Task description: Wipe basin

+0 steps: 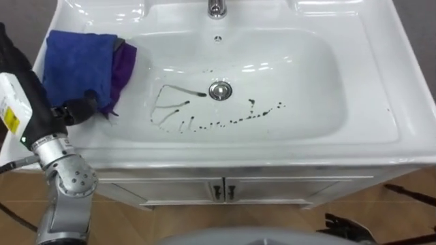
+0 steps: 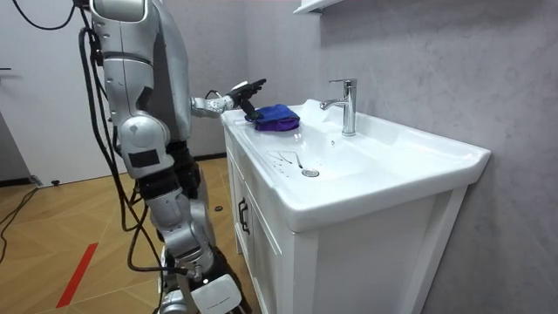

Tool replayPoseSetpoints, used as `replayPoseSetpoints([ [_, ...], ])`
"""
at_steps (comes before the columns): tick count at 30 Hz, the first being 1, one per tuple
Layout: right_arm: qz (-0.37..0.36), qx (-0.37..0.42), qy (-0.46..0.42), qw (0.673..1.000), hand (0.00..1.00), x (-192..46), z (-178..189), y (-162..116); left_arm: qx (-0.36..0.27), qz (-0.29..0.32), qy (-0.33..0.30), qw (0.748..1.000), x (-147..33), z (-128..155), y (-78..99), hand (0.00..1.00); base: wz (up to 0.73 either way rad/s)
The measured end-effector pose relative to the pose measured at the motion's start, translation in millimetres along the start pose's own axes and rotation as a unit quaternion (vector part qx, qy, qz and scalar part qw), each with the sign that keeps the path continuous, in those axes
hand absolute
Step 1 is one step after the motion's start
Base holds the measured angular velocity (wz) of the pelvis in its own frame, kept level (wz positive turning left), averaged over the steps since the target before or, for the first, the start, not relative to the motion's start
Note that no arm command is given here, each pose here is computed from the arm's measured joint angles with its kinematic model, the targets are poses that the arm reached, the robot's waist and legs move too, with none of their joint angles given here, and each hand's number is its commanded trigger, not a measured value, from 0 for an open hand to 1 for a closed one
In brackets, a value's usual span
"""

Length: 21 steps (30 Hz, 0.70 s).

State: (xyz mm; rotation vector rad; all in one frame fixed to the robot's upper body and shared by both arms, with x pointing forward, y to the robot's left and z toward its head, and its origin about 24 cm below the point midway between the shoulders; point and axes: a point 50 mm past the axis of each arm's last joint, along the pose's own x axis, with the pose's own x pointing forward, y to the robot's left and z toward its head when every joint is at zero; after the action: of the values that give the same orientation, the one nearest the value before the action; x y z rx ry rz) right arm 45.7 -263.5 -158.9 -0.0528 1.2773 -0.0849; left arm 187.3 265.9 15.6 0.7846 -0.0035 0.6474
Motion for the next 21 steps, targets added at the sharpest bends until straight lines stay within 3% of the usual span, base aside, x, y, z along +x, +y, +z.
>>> replayPoseSetpoints([
  [8, -0.002, 0.001, -0.002, 1.0, 0.0, 1.1, 1.4, 4.1, 0.006, -0.008, 0.012, 1.0, 1.2, -1.6, -1.6, 0.0, 0.0],
  [11, -0.02, 0.025, 0.009, 0.999, 0.0, -1.3, -8.2, 0.1, -0.013, -0.033, -0.016, 0.999, 5.6, 16.5, -20.8, 0.0, 0.59],
  [16, -0.023, 0.004, -0.011, 1.0, 0.0, 0.8, 4.0, 4.9, 0.015, -0.045, 0.027, 0.999, 4.2, -5.8, -23.3, 0.0, -0.48],
  [21, -0.022, 0.011, 0.014, 1.0, 0.0, 1.7, -0.4, 8.3, 0.008, -0.048, 0.025, 0.999, 8.6, -1.8, -25.2, 0.0, -0.08],
])
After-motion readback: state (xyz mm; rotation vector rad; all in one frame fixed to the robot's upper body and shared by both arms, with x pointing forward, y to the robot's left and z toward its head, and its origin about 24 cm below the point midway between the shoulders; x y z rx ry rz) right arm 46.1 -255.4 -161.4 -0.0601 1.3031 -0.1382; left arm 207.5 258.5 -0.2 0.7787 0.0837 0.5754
